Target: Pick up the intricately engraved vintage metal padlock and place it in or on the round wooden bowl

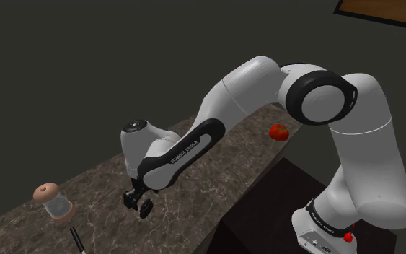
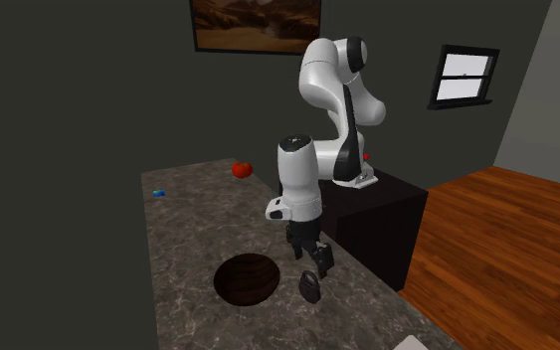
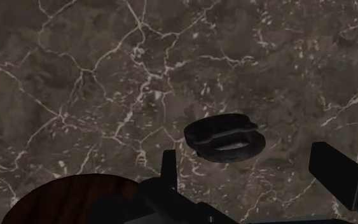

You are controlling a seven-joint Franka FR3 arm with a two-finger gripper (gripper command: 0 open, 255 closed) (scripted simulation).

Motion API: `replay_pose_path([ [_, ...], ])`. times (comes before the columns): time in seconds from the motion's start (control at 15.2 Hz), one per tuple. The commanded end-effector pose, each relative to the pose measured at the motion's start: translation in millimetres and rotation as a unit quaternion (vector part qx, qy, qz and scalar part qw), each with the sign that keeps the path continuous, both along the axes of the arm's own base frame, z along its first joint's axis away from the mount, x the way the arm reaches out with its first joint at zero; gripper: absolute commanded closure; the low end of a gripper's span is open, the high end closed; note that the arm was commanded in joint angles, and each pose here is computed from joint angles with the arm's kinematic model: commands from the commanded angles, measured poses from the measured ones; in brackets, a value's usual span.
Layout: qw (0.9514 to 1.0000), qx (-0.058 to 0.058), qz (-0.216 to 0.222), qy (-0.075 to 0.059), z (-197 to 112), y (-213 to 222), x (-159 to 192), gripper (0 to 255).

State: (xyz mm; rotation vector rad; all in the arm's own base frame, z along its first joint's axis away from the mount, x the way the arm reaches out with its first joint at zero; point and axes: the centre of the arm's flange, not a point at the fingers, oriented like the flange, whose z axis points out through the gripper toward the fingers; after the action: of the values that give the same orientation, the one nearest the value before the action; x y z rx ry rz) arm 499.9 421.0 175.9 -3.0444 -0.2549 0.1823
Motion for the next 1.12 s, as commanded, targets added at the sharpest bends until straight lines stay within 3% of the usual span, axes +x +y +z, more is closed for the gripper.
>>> replay_pose_path([
  [0.0,1.0000,0.000,0.000,0.000,-11.6,1.5,0.3,0],
  [0.26,1.0000,0.000,0.000,0.000,-35.6,3.2,-2.7,0],
  [0.79,1.0000,0.000,0.000,0.000,-35.6,3.2,-2.7,0],
  [0.86,1.0000,0.000,0.000,0.000,-35.6,3.1,-2.7,255],
  [1.06,1.0000,0.000,0.000,0.000,-35.7,3.1,-3.0,255],
])
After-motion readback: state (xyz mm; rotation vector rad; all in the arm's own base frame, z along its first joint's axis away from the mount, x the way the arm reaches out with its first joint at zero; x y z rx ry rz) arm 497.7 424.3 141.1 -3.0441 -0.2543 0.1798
